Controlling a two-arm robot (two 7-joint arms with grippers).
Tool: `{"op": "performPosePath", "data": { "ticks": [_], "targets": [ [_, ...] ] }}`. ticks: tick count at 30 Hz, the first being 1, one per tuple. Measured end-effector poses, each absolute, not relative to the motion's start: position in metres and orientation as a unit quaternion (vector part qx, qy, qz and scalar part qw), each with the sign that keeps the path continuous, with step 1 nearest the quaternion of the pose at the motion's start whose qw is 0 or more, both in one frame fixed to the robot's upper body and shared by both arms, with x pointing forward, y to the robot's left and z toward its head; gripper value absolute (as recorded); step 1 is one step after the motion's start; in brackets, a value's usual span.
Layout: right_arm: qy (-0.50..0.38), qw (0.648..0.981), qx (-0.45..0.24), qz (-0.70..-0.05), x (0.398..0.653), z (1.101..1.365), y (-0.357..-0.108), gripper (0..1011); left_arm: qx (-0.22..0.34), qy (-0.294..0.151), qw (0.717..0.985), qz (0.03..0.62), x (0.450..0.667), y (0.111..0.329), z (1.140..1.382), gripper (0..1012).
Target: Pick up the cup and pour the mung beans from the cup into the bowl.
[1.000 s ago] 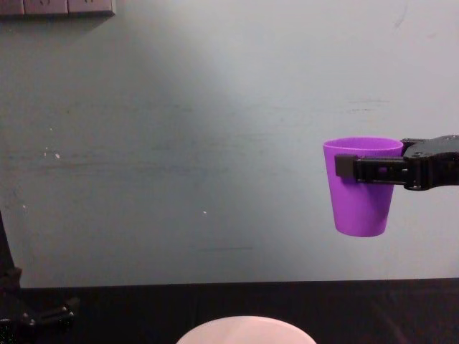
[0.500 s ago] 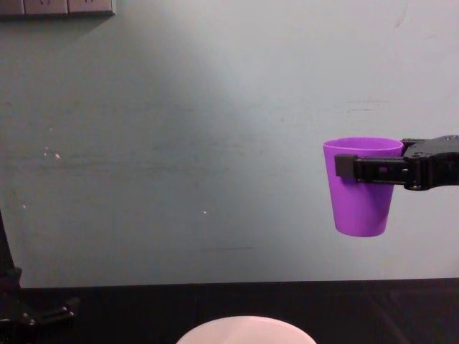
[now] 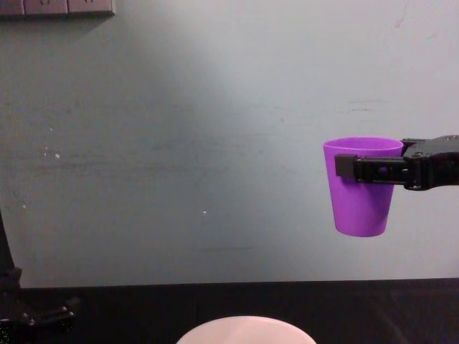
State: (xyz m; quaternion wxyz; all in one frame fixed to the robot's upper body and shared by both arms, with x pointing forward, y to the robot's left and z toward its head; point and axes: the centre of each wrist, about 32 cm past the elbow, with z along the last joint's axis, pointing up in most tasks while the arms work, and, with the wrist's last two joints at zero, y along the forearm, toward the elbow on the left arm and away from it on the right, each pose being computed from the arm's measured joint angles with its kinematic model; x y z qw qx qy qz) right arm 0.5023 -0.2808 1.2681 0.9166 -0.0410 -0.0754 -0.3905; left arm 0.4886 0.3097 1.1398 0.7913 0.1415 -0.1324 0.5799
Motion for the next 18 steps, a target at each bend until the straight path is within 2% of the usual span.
{"op": "performPosePath", "data": {
  "ticks": [18],
  "targets": [
    [-0.075, 0.917, -0.041, -0.391, 0.5023, 1.2681, -0.2808, 732, 0.142, -0.132, 0.791, 0.580, 0.4886, 0.3097, 1.1398, 1000]
  ]
}}
